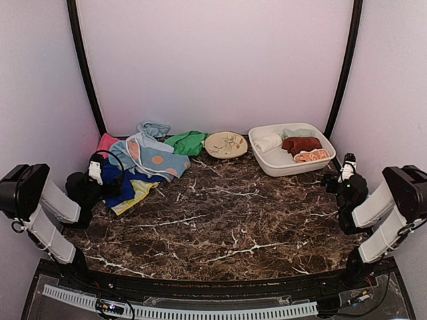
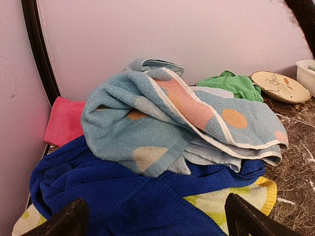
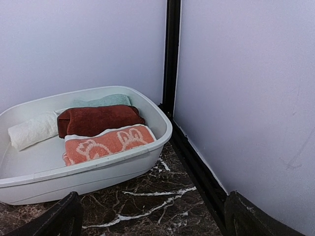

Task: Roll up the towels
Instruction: Reset both arms

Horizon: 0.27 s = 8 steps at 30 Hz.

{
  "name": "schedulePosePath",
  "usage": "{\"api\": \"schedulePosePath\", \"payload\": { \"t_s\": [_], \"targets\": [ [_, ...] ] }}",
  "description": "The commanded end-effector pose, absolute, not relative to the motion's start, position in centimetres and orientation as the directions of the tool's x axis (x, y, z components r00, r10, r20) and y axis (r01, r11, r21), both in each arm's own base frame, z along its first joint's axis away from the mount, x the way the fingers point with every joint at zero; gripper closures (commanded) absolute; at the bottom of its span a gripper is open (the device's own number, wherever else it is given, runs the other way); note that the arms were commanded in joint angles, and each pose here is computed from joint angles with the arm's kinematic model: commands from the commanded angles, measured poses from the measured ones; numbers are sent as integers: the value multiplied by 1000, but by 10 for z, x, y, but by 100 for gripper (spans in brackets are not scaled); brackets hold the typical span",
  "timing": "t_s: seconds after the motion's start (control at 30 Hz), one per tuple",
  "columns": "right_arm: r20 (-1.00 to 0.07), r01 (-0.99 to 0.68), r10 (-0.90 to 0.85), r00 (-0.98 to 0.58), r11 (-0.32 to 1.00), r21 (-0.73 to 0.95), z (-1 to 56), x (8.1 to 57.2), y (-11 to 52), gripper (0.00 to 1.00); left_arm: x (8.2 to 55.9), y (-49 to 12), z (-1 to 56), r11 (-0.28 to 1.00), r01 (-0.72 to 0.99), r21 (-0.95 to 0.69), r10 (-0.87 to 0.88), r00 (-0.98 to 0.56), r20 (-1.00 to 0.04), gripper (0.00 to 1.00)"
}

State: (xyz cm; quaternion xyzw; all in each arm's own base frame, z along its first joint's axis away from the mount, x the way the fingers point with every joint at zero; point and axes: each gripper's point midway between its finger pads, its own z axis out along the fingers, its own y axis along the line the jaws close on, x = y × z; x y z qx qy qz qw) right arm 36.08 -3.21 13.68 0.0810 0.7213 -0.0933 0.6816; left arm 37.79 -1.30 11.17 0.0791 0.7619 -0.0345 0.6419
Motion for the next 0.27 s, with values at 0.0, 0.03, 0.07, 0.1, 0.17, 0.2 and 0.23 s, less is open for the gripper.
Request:
{"api": "schedulePosePath", "payload": {
  "t_s": [0.0, 0.03, 0.07, 0.1, 0.17, 0.2, 0.23],
  "targets": [
    [-1000, 222, -10, -15, 975, -13, 148, 364, -29, 0, 383, -10, 125, 988, 149, 50, 69, -120, -990, 1],
    [-1000, 222, -10, -15, 975, -13, 148, 364, -29, 0, 383, -10, 124, 988, 146, 51, 69, -122, -990, 1],
    [-1000, 222, -10, -15, 975, -14, 148, 364, -29, 0, 383, -10, 125, 988, 145, 54, 71, -120, -990, 1],
    [-1000, 222, -10, -15, 975, -13, 148, 364, -29, 0, 383, -10, 124, 988, 144, 55, 73, -122, -990, 1],
    [-1000, 221, -10, -16, 975, -14, 148, 364, -29, 0, 383, -10, 125, 988, 141, 58, 75, -122, -990, 1],
    [-1000, 222, -10, -16, 975, -13, 148, 364, -29, 0, 383, -10, 124, 989, 139, 58, 75, -122, -990, 1],
    [-1000, 222, -10, -17, 975, -14, 148, 364, -29, 0, 383, -10, 124, 989, 138, 56, 73, -123, -990, 1]
  ]
}}
